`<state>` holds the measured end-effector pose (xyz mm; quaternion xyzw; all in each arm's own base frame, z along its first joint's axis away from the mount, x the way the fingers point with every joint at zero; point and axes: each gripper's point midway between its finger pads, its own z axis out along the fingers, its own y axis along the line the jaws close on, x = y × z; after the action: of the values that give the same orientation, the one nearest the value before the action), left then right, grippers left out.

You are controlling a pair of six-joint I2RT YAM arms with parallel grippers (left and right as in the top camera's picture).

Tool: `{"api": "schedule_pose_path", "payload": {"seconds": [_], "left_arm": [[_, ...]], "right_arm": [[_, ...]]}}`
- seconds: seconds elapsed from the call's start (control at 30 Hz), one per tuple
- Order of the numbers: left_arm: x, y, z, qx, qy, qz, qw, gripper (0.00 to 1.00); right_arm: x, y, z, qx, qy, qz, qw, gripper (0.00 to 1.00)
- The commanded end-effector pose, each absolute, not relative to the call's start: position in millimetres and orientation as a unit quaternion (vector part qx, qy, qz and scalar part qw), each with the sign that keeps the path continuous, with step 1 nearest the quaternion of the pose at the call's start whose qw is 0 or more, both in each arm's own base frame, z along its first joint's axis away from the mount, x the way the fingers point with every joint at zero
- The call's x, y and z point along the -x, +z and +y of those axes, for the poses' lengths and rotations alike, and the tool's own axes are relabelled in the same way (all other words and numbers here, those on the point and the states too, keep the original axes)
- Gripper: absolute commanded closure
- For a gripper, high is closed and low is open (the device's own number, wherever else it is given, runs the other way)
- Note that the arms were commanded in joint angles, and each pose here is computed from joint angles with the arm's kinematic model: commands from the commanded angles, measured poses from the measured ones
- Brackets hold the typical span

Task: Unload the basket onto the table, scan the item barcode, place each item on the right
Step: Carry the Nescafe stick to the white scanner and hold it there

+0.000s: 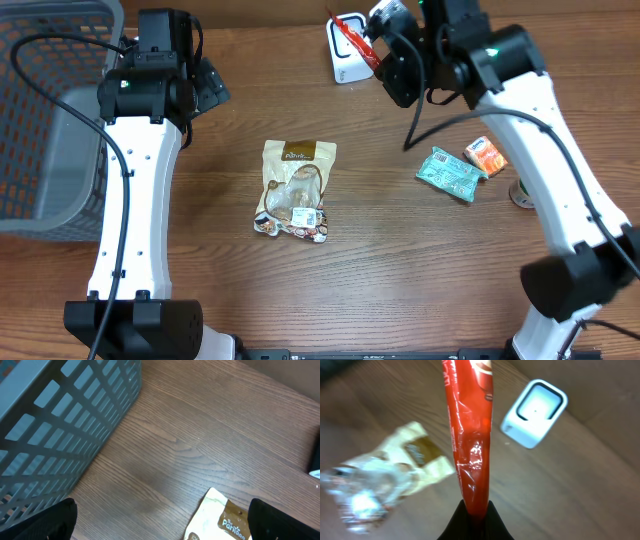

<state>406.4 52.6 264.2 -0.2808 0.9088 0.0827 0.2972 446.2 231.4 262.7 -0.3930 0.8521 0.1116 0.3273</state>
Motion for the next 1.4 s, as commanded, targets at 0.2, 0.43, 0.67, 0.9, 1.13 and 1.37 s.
{"api": "schedule_pose_path", "payload": {"seconds": [0.2, 0.43, 0.67, 0.9, 1.13, 1.37], "left_arm": [[-406.6, 263.1, 55.2, 0.274, 0.093, 0.911, 0.296, 0.00], [-406.6, 263.1, 55.2, 0.274, 0.093, 0.911, 0.296, 0.00], [-406.6, 263.1, 55.2, 0.274, 0.093, 0.911, 0.296, 0.00], [-406.6, 263.1, 55.2, 0.274, 0.093, 0.911, 0.296, 0.00], [-406.6, 263.1, 55.2, 0.274, 0.093, 0.911, 0.296, 0.00], [-406.6, 263.1, 55.2, 0.274, 0.093, 0.911, 0.296, 0.00]], "right_arm": [[-509.8, 217.8, 216.4, 0.410, -0.022, 0.843, 0.347, 0.97], [-544.4, 186.2, 211.7, 0.403, -0.077, 0.840, 0.355, 0.97], [-572.7, 153.8, 209.8, 0.399, -0.127, 0.833, 0.361, 0.97], [-585.2, 115.8, 212.0, 0.398, -0.136, 0.837, 0.351, 0.96], [-598.7, 102.6, 198.2, 0.373, -0.193, 0.837, 0.351, 0.97], [-597.1, 102.8, 204.2, 0.376, -0.192, 0.835, 0.353, 0.97]]}}
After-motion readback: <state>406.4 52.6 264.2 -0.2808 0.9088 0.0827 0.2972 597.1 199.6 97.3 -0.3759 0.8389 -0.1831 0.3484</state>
